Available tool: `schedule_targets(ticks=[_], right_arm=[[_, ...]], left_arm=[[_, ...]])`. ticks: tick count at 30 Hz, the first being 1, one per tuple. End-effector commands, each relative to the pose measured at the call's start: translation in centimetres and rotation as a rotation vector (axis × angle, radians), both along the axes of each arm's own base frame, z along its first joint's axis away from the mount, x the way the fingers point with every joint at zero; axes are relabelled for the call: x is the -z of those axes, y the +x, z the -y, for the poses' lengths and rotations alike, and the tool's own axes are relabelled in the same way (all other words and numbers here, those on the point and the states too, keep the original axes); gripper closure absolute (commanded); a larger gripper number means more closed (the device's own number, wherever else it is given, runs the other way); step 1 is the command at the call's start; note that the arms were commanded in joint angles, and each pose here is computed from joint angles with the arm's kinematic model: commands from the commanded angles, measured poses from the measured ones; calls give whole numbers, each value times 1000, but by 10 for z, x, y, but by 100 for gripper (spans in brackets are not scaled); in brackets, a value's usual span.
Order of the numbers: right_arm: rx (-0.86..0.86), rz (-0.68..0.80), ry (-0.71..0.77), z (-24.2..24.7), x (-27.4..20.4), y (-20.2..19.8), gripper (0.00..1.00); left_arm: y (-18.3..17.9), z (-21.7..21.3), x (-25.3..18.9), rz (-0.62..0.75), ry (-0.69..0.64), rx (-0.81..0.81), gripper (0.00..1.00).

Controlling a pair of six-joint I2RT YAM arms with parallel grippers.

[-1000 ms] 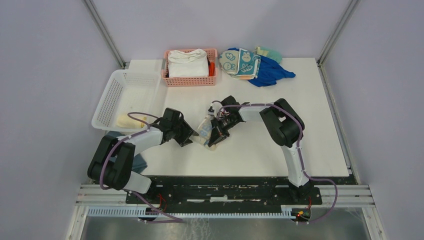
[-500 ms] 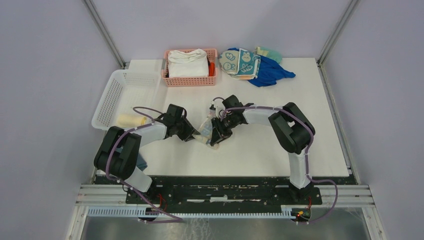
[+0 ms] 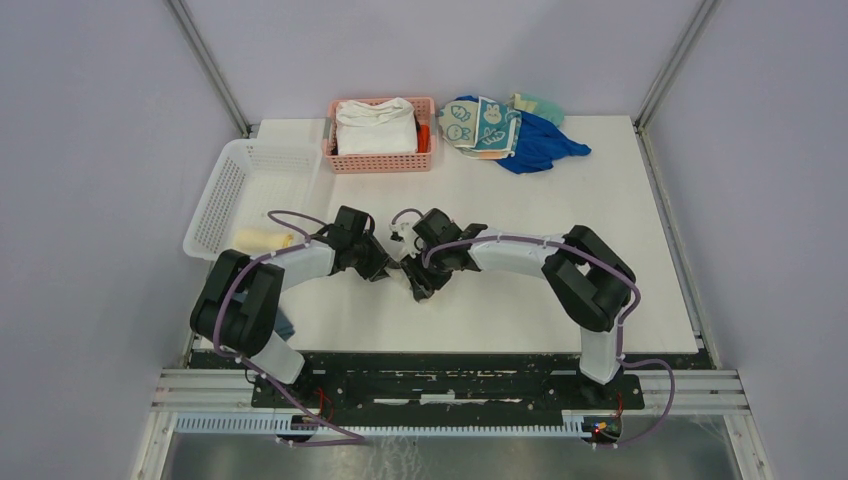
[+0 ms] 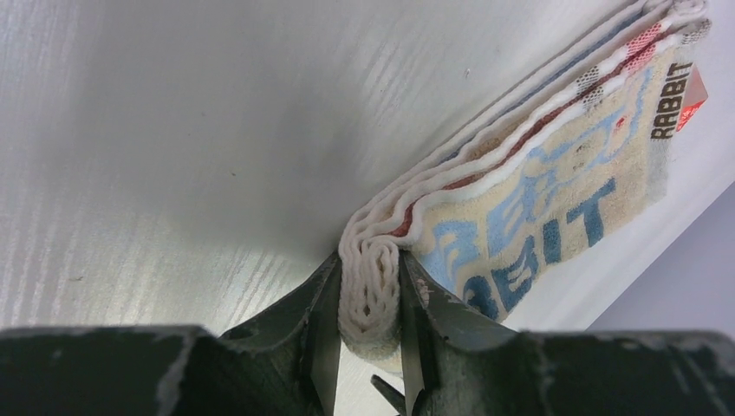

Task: Roll the towels
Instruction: Roll the towel at the center of the board.

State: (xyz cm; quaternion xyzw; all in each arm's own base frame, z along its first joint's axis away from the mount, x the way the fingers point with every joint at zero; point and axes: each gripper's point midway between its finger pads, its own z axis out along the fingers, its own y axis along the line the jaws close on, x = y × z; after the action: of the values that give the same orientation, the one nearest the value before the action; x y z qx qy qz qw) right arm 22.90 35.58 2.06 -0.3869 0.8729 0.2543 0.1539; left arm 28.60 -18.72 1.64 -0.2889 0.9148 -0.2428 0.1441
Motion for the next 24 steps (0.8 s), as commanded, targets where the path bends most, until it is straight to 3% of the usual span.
schedule_targets(ticks=[1, 6, 10, 16, 24], right_arm=[[1, 121, -197, 31, 33, 11, 53], [-37, 16, -109, 19, 27, -2, 80], [-47, -189, 105, 2, 4, -11, 98], [-25, -438, 340, -8, -26, -7, 100], [96, -654, 383, -4, -13, 5, 99]], left_arm=[[-17, -13, 21, -62, 95, 41, 62], [-13, -16, 9, -15, 92, 22, 46], [-7, -23, -9, 73, 64, -12, 34], [-2, -28, -38, 234, -41, -39, 29], [-14, -15, -58, 352, -215, -2, 28]])
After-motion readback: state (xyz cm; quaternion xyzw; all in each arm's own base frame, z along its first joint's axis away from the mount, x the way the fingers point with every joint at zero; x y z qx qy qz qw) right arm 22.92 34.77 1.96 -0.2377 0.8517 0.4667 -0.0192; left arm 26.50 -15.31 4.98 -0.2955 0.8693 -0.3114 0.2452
